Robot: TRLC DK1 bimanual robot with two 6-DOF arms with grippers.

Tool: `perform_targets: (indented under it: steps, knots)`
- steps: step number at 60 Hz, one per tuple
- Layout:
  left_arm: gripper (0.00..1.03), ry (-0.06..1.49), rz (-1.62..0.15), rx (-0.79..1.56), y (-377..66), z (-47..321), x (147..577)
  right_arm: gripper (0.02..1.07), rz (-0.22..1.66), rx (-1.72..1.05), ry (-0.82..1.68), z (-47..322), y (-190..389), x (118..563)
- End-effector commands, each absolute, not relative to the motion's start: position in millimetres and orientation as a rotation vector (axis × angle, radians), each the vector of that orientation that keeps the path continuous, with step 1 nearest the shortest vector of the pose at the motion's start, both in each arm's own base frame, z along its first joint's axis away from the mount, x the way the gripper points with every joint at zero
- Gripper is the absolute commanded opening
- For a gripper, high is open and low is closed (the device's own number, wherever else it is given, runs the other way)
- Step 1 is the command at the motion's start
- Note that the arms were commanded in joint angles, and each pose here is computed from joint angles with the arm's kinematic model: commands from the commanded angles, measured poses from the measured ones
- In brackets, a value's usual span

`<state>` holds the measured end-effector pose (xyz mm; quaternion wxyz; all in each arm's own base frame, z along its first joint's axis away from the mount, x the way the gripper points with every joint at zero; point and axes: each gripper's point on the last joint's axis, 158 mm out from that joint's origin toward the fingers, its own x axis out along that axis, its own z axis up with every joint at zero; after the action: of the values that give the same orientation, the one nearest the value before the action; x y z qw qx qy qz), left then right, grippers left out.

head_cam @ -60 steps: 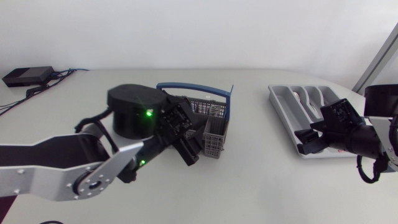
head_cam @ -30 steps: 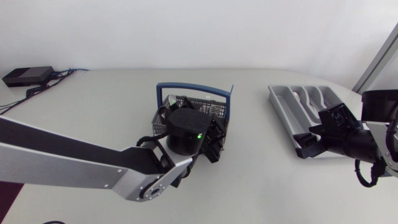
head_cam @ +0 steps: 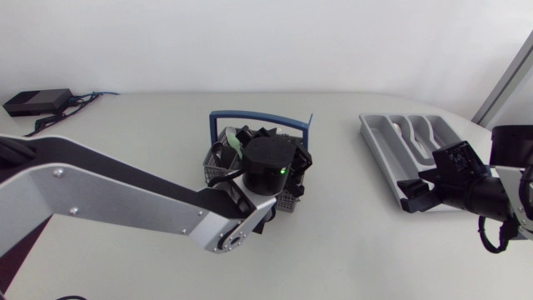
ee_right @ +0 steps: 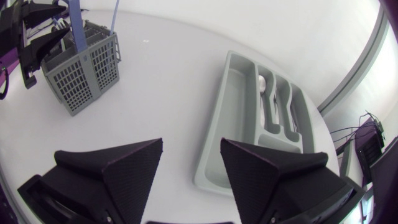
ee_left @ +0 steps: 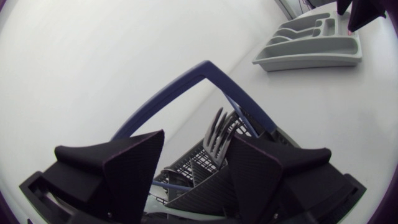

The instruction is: Unload the cutlery basket into the drawer organizer.

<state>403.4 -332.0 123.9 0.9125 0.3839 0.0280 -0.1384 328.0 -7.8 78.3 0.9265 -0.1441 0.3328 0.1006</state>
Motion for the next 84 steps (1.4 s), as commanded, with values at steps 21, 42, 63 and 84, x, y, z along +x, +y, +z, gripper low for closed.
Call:
perform_targets:
  steps: [21,42,63,84]
  knots:
    - [0.23,0.016,-0.231,0.830,-331.4,115.6,407.4,0.70,0.213,-0.298,0.710,62.9,-10.3,320.7]
    - [0.10,0.026,-0.207,0.817,-312.0,116.9,408.8,0.70,0.216,-0.299,0.714,60.8,-9.5,319.1]
    - [0.04,-0.025,-0.230,0.785,-307.3,148.7,395.2,0.70,0.221,-0.302,0.710,61.6,-7.6,319.4]
    - [0.04,-0.089,-0.264,0.767,-303.0,182.1,373.0,0.70,0.224,-0.305,0.704,64.8,-6.0,318.6]
